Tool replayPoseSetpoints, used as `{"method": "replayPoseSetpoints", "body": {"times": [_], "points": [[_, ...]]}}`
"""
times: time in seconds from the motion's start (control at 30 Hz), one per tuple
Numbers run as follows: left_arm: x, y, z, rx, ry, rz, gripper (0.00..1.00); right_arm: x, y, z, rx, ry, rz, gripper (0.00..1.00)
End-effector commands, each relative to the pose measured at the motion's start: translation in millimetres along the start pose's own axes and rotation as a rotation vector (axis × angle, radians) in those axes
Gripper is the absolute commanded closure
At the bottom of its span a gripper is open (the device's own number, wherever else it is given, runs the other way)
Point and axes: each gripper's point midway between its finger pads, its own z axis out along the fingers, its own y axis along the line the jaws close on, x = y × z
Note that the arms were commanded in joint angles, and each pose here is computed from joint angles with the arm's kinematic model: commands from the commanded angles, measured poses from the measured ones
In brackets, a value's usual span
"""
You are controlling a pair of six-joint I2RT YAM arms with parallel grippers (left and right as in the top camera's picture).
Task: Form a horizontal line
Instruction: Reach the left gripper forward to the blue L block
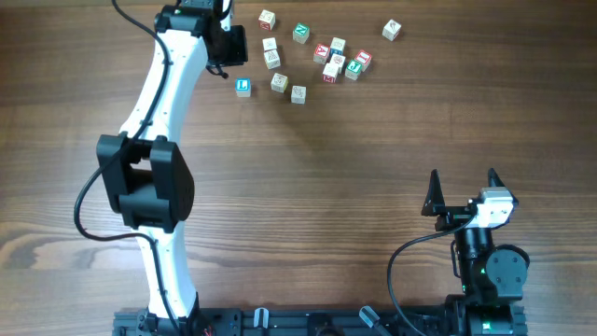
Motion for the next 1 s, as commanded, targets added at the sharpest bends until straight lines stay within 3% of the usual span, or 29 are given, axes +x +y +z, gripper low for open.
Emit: {"method": "replayPoseSetpoints", "body": {"times": [0.0, 0.27, 0.47, 0.53, 0.9, 0.97], "points": [[2, 4, 22, -0.019, 0.014, 0.000, 0.60, -1, 1, 0, -0.008, -0.007, -0.012, 0.00], [9, 6, 42, -0.024, 0.040, -0.001, 0.40, -1, 1, 0, -0.008, -0.007, -0.012, 0.00], [38, 13, 64, -0.048, 0.152, -0.004, 0.44, -1, 1, 0, -0.008, -0.007, -0.012, 0.00], [46, 14, 64, -0.055, 0.183, -0.005, 0.38, -1, 1, 0, -0.008, -0.007, -0.012, 0.00], [59, 14, 87, -0.040, 0.179, -0.003, 0.37, -1, 1, 0, -0.008, -0.007, -0.012, 0.00], [59, 13, 89, -0.036, 0.177, -0.002, 0.30, -1, 1, 0, -0.008, -0.007, -0.012, 0.00]]}}
